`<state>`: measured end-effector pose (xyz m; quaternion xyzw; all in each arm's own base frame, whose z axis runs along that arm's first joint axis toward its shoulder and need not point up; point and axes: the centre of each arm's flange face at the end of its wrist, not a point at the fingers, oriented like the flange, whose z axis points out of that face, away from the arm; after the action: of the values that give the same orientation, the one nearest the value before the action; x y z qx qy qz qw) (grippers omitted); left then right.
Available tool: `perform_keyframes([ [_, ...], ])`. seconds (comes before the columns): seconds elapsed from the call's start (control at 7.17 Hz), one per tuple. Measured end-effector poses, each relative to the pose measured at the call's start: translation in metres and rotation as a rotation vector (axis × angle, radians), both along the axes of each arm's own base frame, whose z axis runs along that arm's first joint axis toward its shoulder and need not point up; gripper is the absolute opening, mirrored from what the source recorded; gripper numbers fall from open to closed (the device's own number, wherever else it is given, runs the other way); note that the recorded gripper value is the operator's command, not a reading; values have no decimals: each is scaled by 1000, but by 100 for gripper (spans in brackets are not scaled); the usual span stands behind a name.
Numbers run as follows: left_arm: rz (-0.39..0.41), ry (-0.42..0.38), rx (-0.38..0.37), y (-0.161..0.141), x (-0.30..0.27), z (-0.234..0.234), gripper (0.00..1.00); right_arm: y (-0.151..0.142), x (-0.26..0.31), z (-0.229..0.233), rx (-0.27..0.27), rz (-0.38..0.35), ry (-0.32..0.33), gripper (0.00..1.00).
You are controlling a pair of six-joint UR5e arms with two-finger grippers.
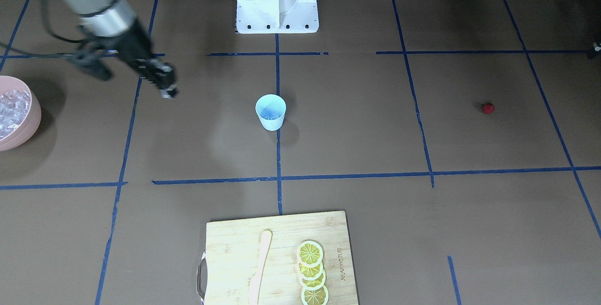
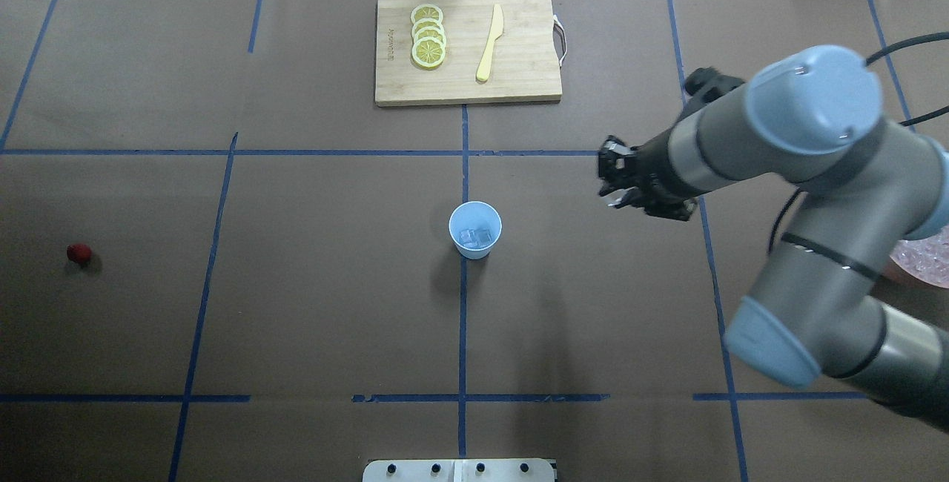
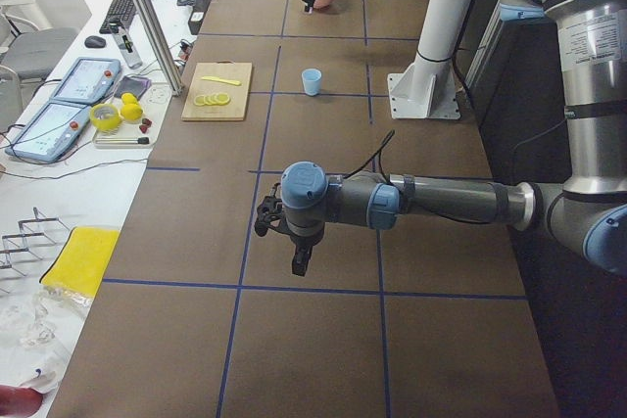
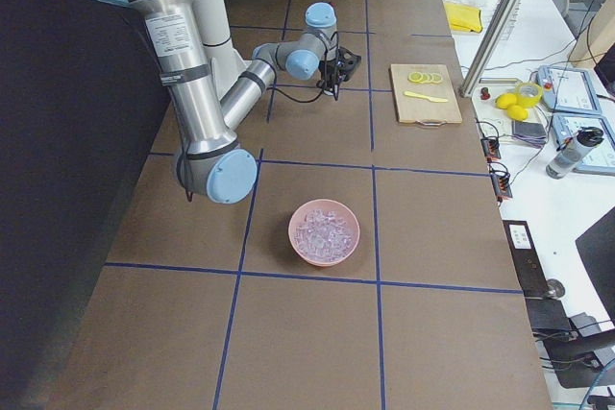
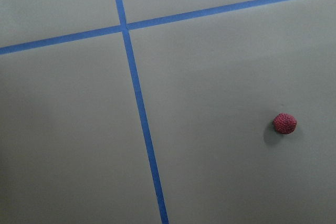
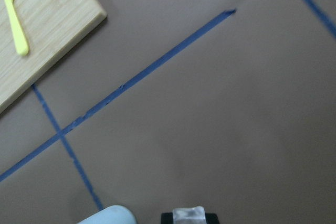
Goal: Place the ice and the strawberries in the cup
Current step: 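Carry the ice cube with the right gripper and release it into the cup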
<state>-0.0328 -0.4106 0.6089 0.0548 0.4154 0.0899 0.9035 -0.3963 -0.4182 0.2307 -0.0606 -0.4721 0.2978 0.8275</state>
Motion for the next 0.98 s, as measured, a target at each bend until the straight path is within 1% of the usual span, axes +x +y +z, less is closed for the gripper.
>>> perform_keyframes([
  [0.14, 0, 0, -1, 0, 0, 0, 100, 6, -42, -33, -28, 17, -8, 4],
  [0.28, 0, 0, -1, 0, 0, 0, 100, 11, -68, -54, -45, 29, -16, 4],
  [0.56, -1, 0, -1, 0, 0, 0, 100, 8, -100, -72, -68, 39, -13, 5],
  [0.7, 0, 0, -1, 0, 0, 0, 100, 1, -115, -77, -80, 45, -4, 8],
  [0.98, 0, 1, 0, 0, 0, 0, 100, -5, -132, -76, -91, 45, 15, 27],
])
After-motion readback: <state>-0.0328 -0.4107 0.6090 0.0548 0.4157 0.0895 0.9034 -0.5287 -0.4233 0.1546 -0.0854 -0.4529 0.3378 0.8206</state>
